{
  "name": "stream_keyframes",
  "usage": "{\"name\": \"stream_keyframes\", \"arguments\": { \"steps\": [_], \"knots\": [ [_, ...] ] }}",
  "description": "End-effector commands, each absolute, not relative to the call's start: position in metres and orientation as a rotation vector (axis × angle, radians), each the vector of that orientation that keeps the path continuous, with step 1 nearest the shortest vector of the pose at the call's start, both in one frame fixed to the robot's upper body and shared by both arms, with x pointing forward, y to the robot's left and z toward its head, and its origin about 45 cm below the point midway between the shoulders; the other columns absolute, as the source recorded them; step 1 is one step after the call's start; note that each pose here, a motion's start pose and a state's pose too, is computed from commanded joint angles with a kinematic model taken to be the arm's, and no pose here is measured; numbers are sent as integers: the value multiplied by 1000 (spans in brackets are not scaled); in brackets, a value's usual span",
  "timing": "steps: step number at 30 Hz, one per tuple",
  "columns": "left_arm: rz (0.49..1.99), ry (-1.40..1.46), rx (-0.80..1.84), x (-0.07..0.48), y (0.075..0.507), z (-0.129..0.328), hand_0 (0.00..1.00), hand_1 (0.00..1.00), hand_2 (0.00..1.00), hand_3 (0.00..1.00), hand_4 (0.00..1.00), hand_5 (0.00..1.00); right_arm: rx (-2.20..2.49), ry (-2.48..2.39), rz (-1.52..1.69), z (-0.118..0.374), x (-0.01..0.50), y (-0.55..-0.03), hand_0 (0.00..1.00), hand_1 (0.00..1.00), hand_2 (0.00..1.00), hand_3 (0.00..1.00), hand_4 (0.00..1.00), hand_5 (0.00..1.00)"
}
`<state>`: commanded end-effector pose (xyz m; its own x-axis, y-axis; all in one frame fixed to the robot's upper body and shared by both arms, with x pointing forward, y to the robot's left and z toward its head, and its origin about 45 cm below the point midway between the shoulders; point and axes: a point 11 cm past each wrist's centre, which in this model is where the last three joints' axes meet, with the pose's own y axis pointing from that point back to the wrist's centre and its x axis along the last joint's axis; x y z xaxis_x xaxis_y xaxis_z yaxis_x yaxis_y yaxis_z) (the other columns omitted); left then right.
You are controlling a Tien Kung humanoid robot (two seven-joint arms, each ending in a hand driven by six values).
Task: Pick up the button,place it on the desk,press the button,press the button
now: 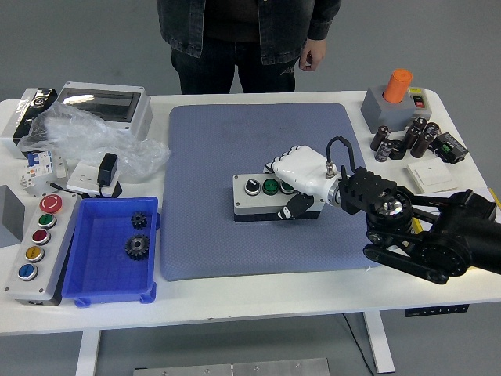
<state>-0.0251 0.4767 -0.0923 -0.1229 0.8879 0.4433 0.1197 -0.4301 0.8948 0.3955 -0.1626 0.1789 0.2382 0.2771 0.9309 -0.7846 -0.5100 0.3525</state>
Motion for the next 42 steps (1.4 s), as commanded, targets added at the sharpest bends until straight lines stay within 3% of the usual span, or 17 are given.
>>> {"name": "stream_keyframes", "arguments": {
  "steps": [5, 6, 22, 23, 29, 30, 35, 36, 41, 42],
  "knots": [
    [1614, 1138, 1537, -25, 476, -92, 671, 707, 636, 643, 613, 384, 1587, -487, 1441, 179, 396, -163, 806, 766, 830, 862, 998, 418],
    [1615, 1138, 1537, -25, 476, -92, 670, 706, 633, 640, 609, 379, 1588, -488, 1440, 179, 396, -163, 816, 776, 851, 897, 998, 502],
    [1617, 1135, 1536, -26, 476, -93, 669, 705, 627, 636, 599, 379, 1611, -501, 1434, 194, 397, -161, 823, 785, 861, 940, 998, 543],
    [1616, 1135, 1535, -26, 476, -93, 669, 704, 624, 631, 592, 380, 1615, -506, 1438, 198, 397, -160, 824, 790, 882, 992, 998, 556],
    [1565, 1151, 1506, -25, 470, -96, 669, 704, 624, 631, 592, 380, 1646, -575, 1441, 232, 394, -169, 824, 790, 882, 992, 998, 556],
    [1561, 1153, 1503, -25, 469, -96, 668, 705, 621, 628, 587, 379, 1653, -595, 1433, 237, 393, -173, 839, 797, 890, 998, 998, 626],
    [1558, 1158, 1502, -27, 468, -96, 668, 705, 621, 628, 587, 379, 1668, -720, 1404, 261, 383, -194, 839, 797, 890, 998, 998, 626],
    [1559, 1158, 1503, -27, 468, -96, 673, 706, 626, 630, 578, 372, 1659, -750, 1402, 266, 380, -199, 849, 801, 880, 994, 998, 759],
    [1564, 1157, 1507, -29, 469, -96, 673, 706, 626, 630, 578, 372, 1577, -882, 1427, 293, 370, -214, 849, 801, 880, 994, 998, 759],
    [1564, 1156, 1507, -28, 469, -96, 672, 707, 626, 631, 570, 368, 1561, -906, 1437, 299, 368, -216, 833, 782, 818, 940, 998, 721]
  ]
}}
